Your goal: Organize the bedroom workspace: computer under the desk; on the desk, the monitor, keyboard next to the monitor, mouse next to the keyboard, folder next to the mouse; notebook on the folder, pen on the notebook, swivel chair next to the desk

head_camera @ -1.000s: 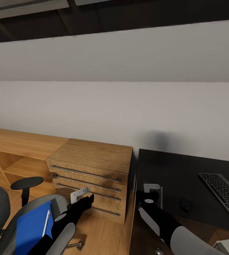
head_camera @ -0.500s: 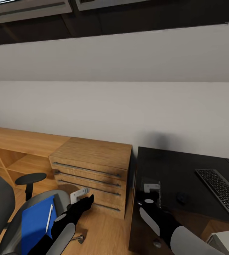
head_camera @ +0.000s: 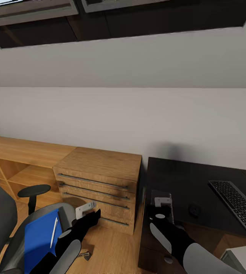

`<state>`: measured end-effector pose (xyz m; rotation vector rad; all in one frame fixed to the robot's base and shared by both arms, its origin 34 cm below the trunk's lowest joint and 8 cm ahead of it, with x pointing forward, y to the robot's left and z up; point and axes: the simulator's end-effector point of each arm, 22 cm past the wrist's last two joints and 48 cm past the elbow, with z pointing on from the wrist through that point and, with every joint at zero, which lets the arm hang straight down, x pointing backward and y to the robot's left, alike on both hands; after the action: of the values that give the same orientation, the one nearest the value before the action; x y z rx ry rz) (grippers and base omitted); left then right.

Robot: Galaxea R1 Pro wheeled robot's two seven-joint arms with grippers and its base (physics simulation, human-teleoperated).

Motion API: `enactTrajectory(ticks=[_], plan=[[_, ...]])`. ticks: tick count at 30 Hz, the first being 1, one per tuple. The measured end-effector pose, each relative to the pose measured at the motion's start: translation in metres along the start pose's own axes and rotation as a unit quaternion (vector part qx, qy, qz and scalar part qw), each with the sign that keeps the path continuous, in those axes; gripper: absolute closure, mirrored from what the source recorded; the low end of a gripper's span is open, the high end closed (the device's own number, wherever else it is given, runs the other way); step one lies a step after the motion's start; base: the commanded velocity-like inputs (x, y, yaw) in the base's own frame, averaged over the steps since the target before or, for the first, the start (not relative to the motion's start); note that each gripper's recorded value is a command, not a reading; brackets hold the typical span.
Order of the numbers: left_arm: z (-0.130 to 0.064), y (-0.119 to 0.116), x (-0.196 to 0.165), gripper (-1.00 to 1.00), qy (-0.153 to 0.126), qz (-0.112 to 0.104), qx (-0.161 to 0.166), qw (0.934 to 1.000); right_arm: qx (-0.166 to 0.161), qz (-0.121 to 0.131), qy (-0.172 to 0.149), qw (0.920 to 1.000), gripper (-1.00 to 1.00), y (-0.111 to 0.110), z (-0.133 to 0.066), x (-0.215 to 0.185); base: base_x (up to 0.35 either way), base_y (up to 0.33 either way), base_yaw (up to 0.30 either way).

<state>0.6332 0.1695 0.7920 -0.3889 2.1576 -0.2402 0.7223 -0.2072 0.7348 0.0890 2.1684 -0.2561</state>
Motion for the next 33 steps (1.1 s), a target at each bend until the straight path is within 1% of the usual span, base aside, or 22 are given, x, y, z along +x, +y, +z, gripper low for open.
enactTrajectory(ticks=[6,20,24,33], plan=[[0.000,0.000,0.000,-1.00,0.000,0.000,0.000,1.0000,0.000,0.000,0.000,1.0000,-1.00,0.000,0.000,0.000,-0.075,0.000,0.000],[0.000,0.001,0.001,-1.00,0.001,0.001,-0.002,1.0000,0.000,0.001,0.000,1.0000,-1.00,0.000,0.000,0.000,-0.005,0.000,0.000],[-0.003,-0.001,-0.004,-1.00,0.000,0.001,-0.002,1.0000,0.000,0.001,0.009,1.0000,-1.00,-0.002,-0.003,0.001,0.000,0.000,0.000],[-0.011,-0.005,-0.015,-1.00,0.001,0.002,-0.003,1.0000,0.001,0.002,0.007,1.0000,-1.00,-0.004,-0.011,-0.012,0.000,0.000,0.000]])
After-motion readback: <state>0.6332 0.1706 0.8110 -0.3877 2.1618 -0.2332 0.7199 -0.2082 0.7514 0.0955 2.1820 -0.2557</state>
